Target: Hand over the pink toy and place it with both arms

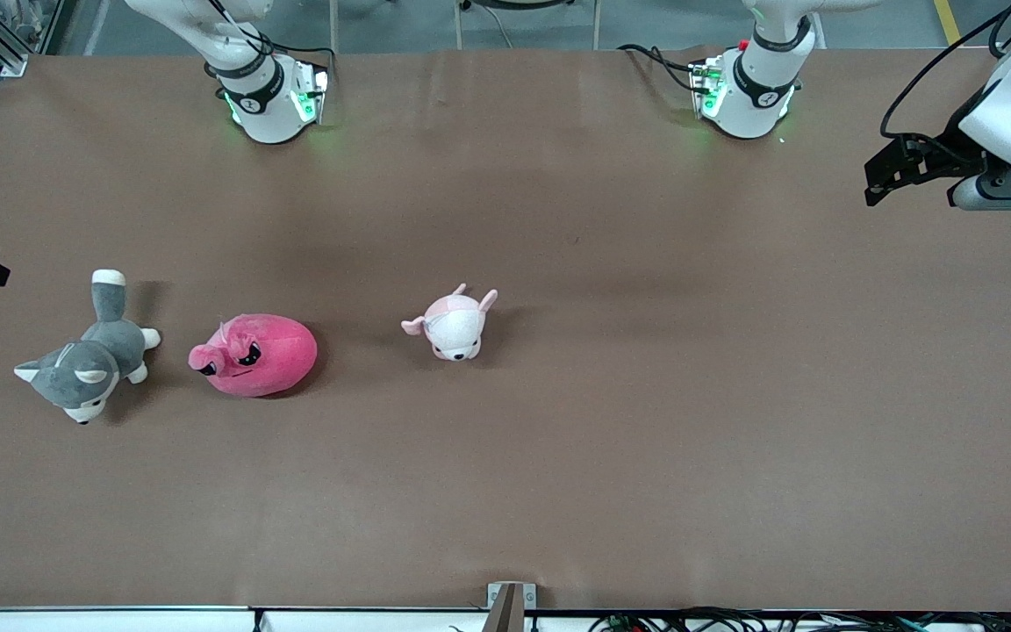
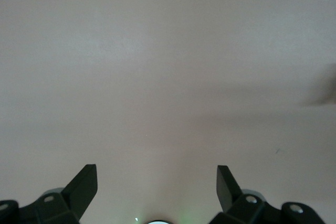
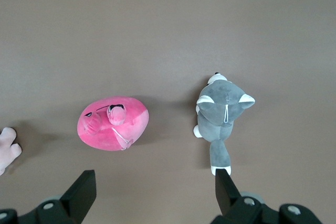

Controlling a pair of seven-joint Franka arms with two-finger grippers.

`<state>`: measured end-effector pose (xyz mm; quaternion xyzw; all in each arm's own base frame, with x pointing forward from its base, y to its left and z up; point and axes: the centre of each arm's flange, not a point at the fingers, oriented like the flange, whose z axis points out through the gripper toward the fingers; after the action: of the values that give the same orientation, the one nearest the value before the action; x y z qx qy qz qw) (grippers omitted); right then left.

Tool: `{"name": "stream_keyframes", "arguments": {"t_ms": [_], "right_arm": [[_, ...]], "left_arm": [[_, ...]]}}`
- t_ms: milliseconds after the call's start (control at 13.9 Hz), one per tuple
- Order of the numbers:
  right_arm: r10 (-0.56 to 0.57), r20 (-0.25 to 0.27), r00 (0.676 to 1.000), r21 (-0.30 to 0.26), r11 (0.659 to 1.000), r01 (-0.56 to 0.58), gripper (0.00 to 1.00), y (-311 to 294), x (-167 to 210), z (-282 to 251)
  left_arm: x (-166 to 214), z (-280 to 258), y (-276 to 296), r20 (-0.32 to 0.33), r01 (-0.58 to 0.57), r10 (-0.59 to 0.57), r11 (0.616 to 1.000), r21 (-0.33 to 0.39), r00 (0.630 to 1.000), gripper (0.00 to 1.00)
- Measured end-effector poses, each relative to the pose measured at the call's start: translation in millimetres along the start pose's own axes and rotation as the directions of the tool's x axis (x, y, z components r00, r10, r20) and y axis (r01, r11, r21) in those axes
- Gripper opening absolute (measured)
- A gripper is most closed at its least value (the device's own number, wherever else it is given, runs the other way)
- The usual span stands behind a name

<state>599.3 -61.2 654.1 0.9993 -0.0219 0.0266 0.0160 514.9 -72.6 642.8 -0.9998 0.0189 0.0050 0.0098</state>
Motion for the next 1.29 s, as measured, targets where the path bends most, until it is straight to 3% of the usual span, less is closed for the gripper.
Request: {"name": "stream_keyframes", "arguments": {"t_ms": [359, 718, 933, 1292], "right_arm": [[0.013, -0.008, 1.0, 0.006, 1.0, -0.013, 1.0, 1, -9, -2], [0.009, -0.037, 0.999, 0.008, 1.0, -0.009, 1.0, -2, -52, 0], [0.007, -0.03, 1.0, 0.009, 1.0, -0.007, 1.0, -4, -74, 5], [0.006, -0.016, 1.0, 0.01, 1.0, -0.006, 1.0, -5, -77, 12]], "left_arm": [[-2, -2, -9, 0.001, 0.016, -0.016, 1.0, 0.0, 1.0, 1.0], [-6, -4, -10, 0.016, 0.019, -0.019, 1.0, 0.002, 1.0, 1.0], [-6, -4, -11, 0.016, 0.02, -0.02, 1.0, 0.002, 1.0, 1.0], [-6, -8, -11, 0.008, 0.019, -0.019, 1.0, 0.001, 1.0, 1.0]]}}
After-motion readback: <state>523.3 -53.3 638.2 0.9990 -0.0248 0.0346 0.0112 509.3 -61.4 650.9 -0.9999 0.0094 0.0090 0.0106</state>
